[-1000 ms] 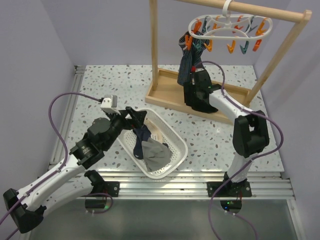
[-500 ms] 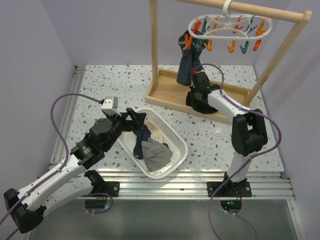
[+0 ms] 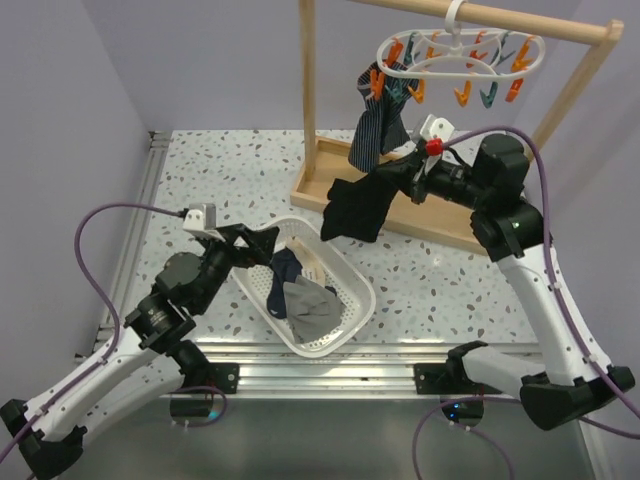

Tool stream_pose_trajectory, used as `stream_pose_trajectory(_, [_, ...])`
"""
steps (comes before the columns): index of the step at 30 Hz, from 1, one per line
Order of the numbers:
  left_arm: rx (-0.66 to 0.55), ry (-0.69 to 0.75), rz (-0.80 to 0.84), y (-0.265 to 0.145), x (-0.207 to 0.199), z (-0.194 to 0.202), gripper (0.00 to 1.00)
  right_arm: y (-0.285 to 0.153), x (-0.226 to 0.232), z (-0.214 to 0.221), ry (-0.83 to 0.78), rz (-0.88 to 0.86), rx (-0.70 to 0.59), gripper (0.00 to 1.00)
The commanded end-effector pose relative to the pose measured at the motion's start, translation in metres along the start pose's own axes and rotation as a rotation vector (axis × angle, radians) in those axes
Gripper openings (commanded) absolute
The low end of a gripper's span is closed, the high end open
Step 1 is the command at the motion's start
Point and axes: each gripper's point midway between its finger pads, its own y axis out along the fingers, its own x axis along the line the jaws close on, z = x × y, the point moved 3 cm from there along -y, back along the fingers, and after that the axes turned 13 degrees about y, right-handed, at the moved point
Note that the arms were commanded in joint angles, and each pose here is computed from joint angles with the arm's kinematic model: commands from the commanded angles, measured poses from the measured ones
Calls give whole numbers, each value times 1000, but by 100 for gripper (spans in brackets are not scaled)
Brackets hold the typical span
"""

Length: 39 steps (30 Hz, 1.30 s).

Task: Remove the underwear clipped to the hanger

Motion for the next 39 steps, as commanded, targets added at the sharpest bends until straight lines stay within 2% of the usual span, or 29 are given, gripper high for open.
stream_pose_trajectory(1, [-143, 28, 2, -7, 4, -29, 100, 8, 30, -15, -55, -257, -47, 0])
stream_pose_trajectory(7, [-221, 45, 5, -25, 9, -49, 100, 8, 62, -41, -36, -434, -134, 0])
stream_pose_trajectory(13, [-237, 17, -14, -35, 16, -51, 100, 16, 98, -30, -38, -561, -81, 0])
stream_pose_trajectory(23, [-218, -25, -27, -44, 22, -41, 100, 15, 156, -8, -167, -707, -48, 0])
stream_pose_trajectory(28, [-218, -31, -27, -47, 23, -41, 100, 27, 157, 12, -152, -673, -3, 0])
stream_pose_trajectory(37, [-209, -47, -21, -48, 23, -39, 100, 49, 127, 62, -171, -501, 121, 0])
stream_pose_trajectory(39, [-206, -51, -18, -48, 22, -38, 100, 49, 123, 71, -179, -487, 145, 3])
